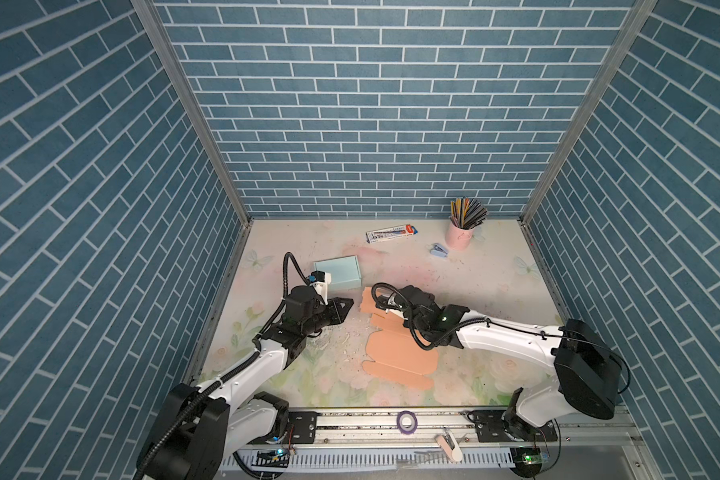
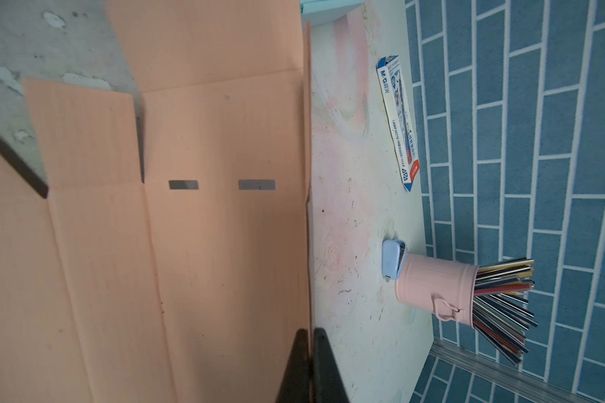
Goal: Fold the paper box
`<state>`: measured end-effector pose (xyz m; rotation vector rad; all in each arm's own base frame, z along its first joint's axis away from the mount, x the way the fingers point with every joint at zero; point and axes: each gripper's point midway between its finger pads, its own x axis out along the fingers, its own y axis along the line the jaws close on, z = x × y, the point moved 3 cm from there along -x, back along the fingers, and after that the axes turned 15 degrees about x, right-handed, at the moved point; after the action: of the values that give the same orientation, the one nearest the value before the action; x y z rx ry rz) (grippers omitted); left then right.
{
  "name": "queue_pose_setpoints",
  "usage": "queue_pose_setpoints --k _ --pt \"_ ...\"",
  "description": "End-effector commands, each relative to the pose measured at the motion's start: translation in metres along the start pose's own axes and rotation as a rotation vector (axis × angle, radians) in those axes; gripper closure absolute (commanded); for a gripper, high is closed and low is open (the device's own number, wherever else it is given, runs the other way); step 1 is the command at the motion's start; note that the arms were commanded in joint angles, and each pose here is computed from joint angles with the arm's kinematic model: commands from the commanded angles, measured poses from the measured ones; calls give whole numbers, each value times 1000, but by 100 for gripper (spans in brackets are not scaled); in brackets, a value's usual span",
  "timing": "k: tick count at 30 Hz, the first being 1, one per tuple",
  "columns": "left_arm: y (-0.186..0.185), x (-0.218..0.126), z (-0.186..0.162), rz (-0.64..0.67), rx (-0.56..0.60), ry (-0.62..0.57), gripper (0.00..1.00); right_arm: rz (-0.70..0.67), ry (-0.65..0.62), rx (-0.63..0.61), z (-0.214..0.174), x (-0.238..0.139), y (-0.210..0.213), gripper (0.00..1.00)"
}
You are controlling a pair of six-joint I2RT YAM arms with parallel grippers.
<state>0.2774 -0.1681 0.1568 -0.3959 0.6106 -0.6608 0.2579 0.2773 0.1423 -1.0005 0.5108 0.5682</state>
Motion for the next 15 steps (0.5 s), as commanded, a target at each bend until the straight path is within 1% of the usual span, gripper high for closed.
queue_pose_setpoints --k 1,5,7,10,15 --pt "-16 4 40 -72 11 -96 83 -36 -51 -37 8 -4 -1 100" --pt "-23 17 60 -123 3 -126 84 -47 -68 -48 10 -8 1 100" --pt "-27 25 62 -145 -4 -111 84 -53 -72 -49 11 -9 1 100" --pt "-33 35 57 -163 -4 -72 85 -65 -73 -51 12 -9 -1 100" --pt "-29 43 37 -119 -8 -8 86 -82 -81 -55 14 -10 -2 100"
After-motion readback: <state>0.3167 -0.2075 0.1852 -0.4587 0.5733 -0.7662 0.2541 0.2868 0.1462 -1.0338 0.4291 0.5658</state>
